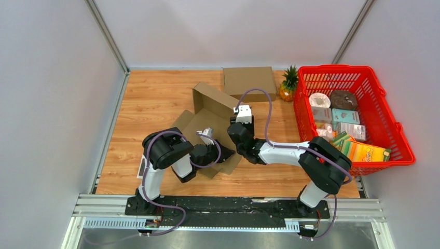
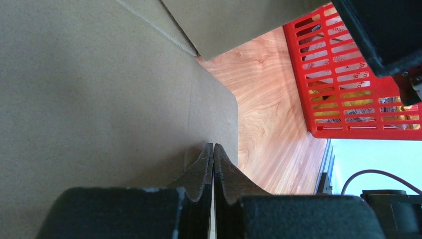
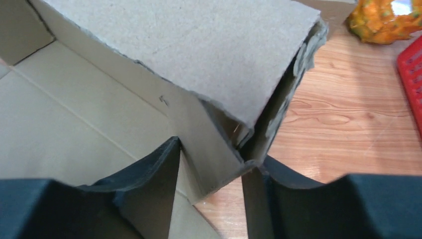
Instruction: Fold the paper box
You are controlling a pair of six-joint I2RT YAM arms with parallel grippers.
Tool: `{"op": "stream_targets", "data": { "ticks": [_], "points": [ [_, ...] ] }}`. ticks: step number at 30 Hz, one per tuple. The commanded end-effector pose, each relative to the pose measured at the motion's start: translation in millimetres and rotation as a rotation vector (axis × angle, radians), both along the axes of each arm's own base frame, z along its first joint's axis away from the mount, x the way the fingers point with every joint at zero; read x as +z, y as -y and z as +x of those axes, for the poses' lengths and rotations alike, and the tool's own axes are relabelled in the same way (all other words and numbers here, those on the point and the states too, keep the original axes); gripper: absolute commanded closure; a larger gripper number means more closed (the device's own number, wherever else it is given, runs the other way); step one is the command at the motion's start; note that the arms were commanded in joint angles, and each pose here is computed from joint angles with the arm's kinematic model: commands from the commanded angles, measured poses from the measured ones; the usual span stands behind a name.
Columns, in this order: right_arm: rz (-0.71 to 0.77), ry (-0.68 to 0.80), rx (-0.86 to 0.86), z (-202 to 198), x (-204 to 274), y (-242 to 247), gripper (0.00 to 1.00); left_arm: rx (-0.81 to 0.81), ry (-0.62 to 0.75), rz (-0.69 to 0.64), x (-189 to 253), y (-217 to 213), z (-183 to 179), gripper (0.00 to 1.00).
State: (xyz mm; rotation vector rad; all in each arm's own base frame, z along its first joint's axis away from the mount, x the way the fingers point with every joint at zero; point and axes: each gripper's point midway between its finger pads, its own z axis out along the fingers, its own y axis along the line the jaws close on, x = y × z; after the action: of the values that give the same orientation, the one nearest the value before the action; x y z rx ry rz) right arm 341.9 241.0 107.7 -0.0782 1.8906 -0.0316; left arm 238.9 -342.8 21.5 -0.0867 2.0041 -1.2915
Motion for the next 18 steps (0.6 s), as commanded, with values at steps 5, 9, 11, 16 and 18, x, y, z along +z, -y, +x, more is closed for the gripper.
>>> {"op": "stream_targets", "data": {
  "ticks": [5,9,11,16,18],
  "points": [
    [0.011,0.120,-0.133,22,15,1,0.77,-0.036,0.033,0.076,-8,-6,-8,0.90],
    [-0.025,0.148,-0.107,24,20,0,0.93,-0.036,0.148,0.086,21,-18,-16,0.65],
    [-0.041,0.148,-0.084,24,22,-1,1.00,0.000,0.212,0.056,53,-28,-13,0.58],
    [-0.083,0.139,0.015,22,20,-8,1.00,0.099,0.229,0.266,84,-91,-13,0.56],
    [-0.059,0.103,0.098,22,15,-12,1.00,0.214,0.297,0.397,108,-124,-2,0.57]
  ]
}}
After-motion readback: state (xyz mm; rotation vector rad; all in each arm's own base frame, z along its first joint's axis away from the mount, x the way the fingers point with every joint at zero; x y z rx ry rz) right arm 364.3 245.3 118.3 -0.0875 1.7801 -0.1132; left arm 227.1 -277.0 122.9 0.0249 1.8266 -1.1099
